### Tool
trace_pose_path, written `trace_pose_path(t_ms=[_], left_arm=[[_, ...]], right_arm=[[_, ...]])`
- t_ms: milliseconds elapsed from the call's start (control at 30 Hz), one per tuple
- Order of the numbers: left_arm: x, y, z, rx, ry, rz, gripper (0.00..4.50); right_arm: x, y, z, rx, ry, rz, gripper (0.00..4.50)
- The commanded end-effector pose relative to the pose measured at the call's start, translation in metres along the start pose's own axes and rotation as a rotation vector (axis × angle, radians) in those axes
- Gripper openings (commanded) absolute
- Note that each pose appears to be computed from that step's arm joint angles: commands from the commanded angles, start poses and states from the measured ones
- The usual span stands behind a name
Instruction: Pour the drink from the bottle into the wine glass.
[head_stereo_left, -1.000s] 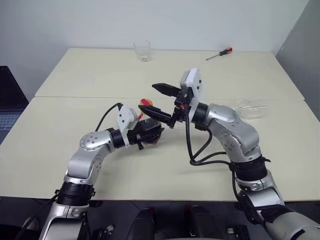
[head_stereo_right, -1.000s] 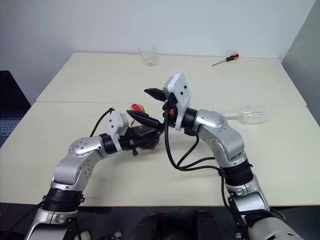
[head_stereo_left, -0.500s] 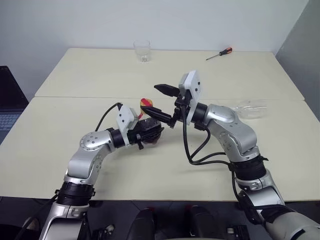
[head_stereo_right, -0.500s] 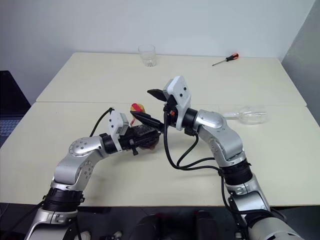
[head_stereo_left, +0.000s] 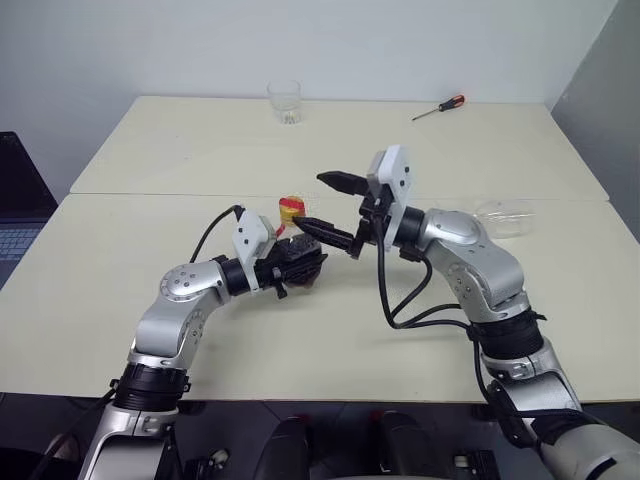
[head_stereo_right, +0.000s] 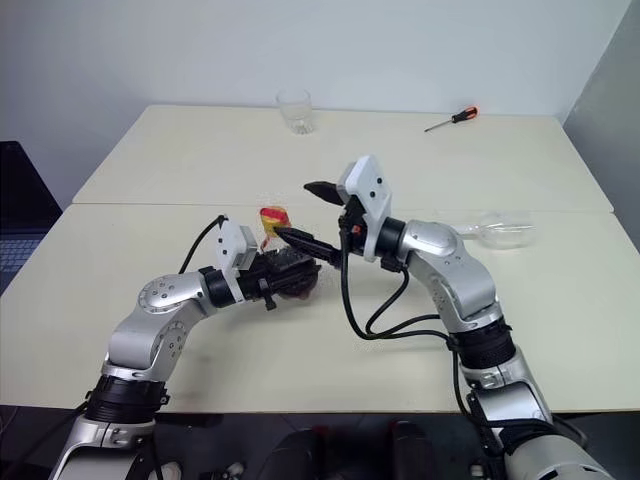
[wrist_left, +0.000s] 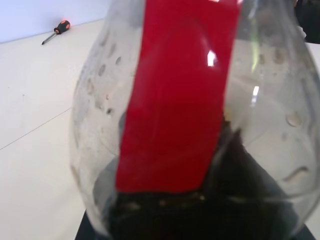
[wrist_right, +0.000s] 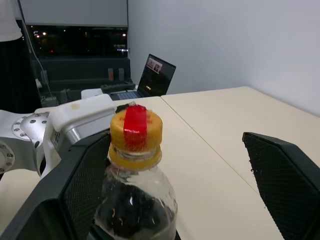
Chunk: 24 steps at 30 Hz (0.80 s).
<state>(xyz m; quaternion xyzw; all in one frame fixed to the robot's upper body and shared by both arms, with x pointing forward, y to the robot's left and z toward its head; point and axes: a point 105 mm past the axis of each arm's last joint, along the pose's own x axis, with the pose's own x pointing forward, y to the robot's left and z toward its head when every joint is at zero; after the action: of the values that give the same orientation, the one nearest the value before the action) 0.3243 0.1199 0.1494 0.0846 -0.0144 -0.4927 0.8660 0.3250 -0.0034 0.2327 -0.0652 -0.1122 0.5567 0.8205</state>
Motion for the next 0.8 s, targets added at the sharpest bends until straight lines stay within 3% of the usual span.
trace_pose_path(t_ms=[33,433,800], left_arm=[[-0.001,0.0,0.022,0.07,-0.065,-0.011,1.76],[0.0,0.001,0.022,0.071,-0.065,-0.013,1.76],[0.0,0.003,0.023,0.073,-0.062,-0.015,1.76]], right_arm=[[-0.011,-0.011,0.011,-0.024,-0.028,-0.053,4.49],[-0.026,-0.013,0.007,-0.001,-0.007,-0.064,4.49],[-0.031,0.02,0.026,0.176,-0.091,0.118,4.49]])
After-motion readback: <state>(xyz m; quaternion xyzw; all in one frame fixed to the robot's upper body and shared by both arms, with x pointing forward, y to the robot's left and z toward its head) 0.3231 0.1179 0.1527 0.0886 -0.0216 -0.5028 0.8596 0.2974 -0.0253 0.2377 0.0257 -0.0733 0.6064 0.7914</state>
